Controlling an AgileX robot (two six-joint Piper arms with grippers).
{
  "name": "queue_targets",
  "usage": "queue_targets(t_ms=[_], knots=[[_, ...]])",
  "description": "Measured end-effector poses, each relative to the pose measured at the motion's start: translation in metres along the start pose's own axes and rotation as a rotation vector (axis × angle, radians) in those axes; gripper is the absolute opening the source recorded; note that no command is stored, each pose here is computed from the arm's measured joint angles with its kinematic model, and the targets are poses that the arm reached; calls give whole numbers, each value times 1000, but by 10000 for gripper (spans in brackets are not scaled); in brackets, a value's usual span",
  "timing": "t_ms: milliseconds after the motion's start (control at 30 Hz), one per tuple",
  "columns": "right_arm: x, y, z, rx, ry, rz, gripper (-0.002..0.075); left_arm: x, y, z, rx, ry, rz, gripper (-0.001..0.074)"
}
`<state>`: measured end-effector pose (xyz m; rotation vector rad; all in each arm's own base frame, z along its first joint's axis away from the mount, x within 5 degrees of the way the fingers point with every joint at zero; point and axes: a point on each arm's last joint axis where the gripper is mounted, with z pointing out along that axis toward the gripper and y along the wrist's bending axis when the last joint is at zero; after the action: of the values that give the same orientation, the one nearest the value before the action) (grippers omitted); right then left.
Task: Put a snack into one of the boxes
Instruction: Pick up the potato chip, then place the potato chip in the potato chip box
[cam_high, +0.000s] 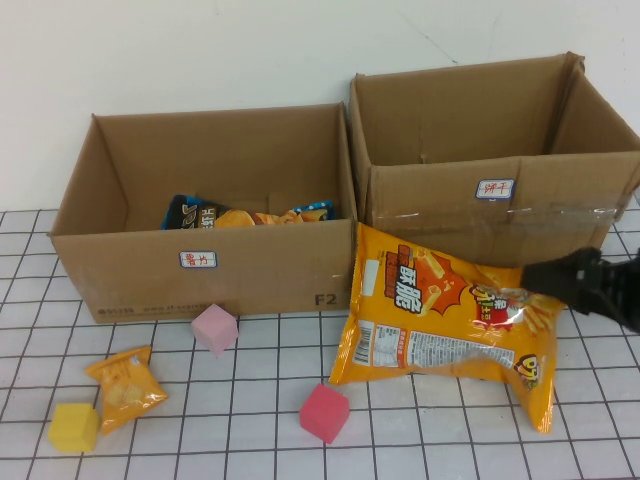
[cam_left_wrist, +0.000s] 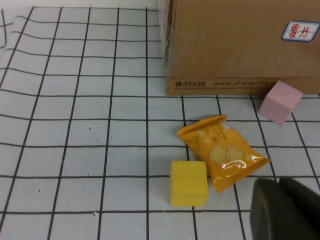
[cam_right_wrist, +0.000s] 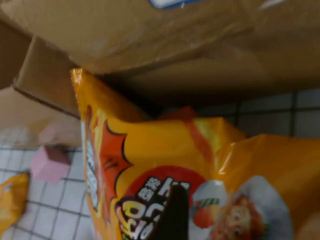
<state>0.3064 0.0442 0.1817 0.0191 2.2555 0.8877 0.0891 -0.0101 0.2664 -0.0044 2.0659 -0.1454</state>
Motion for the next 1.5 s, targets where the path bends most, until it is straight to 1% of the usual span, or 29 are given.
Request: queue_targets(t_ms=[167,333,367,400,433,467,533,600,667,700,767,833,933,967,1033,1133,1233,1300,1400,1500], knots=[[9,-5,18,-40,62,28,692,0,0,2,1,-28,3,-3],[17,-9,29,-62,101,-4,692,0,0,2,1,-33,3,-3],[18,-9,29,-69,103,-4,687,0,0,2,1,-33,3,-3],[18,-9,30,-74,107,-3,666,0,0,2,1,-33,3,-3],[19,-9,30,-80,108,-3,637,0,0,2,1,-33,3,-3],[19,-9,31,-88,109,-2,586,0,0,2,1,-33,3,-3],[19,-8,31,-99,110,-9,442,0,0,2,1,-33,3,-3],[19,-7,31,-110,111,-13,270,0,0,2,1,-33,3,-3],[19,-6,31,-124,111,-12,134,0,0,2,1,-33,3,-3],[20,-5,31,-138,112,-11,93,0,0,2,1,-33,3,-3],[20,0,30,-186,113,-9,57,0,0,2,1,-33,3,-3],[19,6,29,-261,114,-6,39,0,0,2,1,-33,3,-3],[17,21,24,-425,117,-12,28,0,0,2,1,-33,3,-3],[15,26,22,-469,113,-21,27,0,0,2,1,-33,3,-3],[8,37,17,-515,103,-42,24,0,0,2,3,-33,-1,-3],[-10,65,6,-566,61,-142,22,0,0,2,6,-32,-6,-3],[-35,110,-5,-660,10,-277,21,0,0,2,7,-32,-4,-3],[-53,146,-11,-710,-31,-366,20,0,0,2,8,-32,-7,-3],[-77,191,-9,-697,-117,-479,19,0,-1,2,9,-32,-9,-3],[-100,221,2,-598,-228,-534,19,0,-1,2,10,-32,-10,-3]])
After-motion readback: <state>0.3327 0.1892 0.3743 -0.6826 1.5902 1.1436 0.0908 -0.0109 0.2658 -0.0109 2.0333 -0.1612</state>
